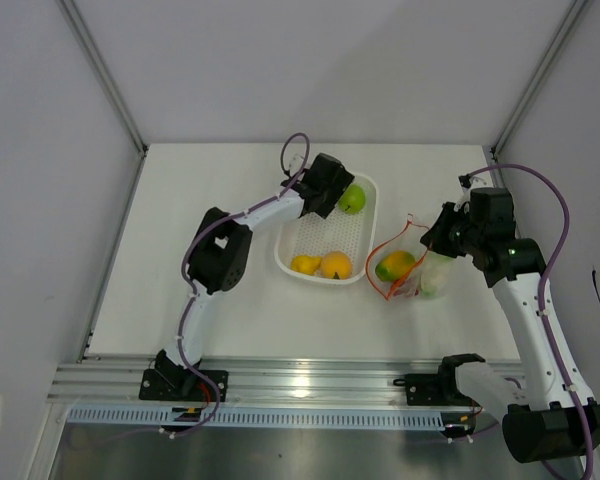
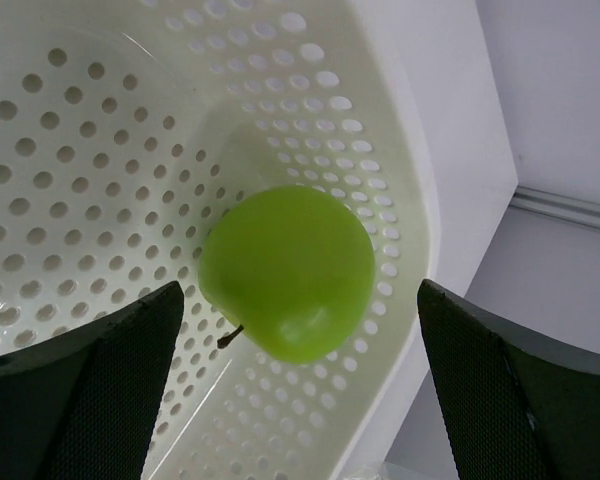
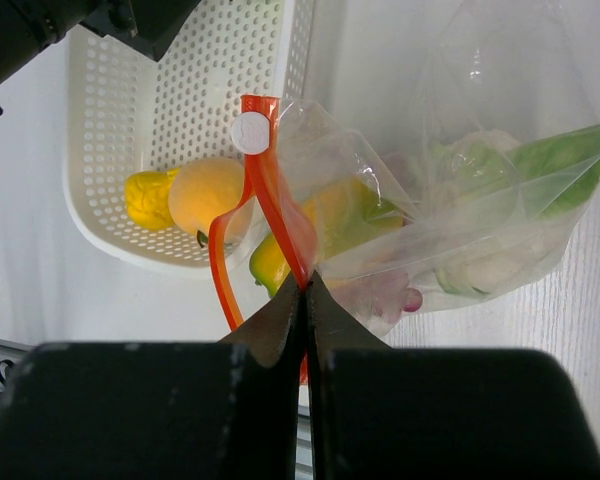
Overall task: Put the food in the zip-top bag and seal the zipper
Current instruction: Pick up the fake fruit from the bin.
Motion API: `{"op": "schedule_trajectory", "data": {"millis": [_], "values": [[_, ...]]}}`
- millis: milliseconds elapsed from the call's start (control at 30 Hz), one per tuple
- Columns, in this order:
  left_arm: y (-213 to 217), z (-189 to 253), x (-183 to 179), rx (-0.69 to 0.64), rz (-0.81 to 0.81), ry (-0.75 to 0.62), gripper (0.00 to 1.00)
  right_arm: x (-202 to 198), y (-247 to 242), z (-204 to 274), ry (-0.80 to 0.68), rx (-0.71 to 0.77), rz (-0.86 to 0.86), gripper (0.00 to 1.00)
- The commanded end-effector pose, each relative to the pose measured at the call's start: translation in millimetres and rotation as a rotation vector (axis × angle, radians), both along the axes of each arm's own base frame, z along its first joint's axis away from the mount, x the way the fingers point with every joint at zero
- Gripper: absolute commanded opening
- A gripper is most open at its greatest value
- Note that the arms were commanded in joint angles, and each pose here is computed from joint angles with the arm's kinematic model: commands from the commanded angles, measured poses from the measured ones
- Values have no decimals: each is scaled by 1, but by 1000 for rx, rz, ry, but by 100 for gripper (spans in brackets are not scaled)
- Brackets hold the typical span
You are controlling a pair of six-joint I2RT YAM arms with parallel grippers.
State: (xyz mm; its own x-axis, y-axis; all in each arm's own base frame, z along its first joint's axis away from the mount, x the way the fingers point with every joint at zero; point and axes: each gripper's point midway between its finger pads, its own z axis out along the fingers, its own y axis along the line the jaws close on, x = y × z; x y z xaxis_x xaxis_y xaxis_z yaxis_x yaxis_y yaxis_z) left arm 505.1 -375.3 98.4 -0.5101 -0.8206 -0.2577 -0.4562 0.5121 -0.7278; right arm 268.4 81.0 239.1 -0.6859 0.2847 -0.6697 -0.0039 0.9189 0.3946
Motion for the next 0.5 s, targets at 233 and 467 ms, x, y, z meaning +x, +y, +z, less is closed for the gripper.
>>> {"op": "schedule_trajectory", "data": {"millis": [233,467], "values": [[-17,-8,10,-30,-28,4,100,10,-1,12,-67,-7,1,0],[-28,-9,17,-73,-28,-10,100,12,-2,9,-63,-12,-3,0]]}}
